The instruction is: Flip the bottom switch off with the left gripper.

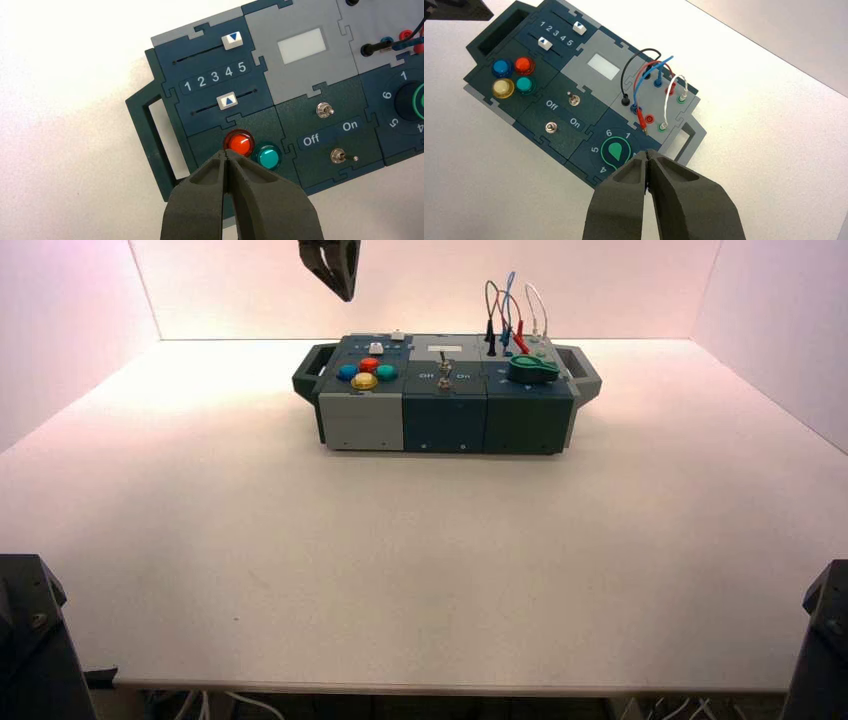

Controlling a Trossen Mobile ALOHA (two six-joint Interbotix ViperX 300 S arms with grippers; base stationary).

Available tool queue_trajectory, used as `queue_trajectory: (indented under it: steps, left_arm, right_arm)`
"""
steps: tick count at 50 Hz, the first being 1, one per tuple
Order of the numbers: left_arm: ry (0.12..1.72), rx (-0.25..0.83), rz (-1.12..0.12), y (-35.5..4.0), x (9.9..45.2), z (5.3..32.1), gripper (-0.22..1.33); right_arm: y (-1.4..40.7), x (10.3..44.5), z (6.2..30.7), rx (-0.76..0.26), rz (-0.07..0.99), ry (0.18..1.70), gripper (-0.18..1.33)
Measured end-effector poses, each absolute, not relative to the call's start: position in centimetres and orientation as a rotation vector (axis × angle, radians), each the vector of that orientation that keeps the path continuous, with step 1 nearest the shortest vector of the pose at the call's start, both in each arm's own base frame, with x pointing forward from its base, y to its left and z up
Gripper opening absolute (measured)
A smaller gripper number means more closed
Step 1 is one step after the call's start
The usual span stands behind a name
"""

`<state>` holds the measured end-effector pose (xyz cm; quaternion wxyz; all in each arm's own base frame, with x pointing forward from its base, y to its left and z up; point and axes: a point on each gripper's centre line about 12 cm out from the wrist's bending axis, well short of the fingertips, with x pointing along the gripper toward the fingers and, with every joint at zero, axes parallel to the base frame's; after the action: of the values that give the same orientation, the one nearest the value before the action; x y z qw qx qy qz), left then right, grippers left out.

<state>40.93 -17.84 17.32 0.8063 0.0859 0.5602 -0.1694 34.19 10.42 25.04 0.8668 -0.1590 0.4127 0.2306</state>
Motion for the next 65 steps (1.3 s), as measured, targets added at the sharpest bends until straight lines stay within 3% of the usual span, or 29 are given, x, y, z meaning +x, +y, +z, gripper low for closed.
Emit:
queue_trajectory:
  steps: [33,49,65]
  left_arm:
    - [1.209,0.172,-0.362,-17.8,40.6,17.8,-0.17]
    - [1.263,0.098,-0.343,-18.5,38.6,21.1,-0.16]
    - [1.380,0.090,-0.336,-20.7,35.5,19.5,-0.17]
  right_arm:
    - [10.4,34.2,25.0,-0.302,0.468,0.873,-0.14]
    - [9.3,34.4,23.7,-0.143,0.371,0.961,-0.14]
    - [6.0,34.4,21.5,0.002,0.234,1.075,-0.14]
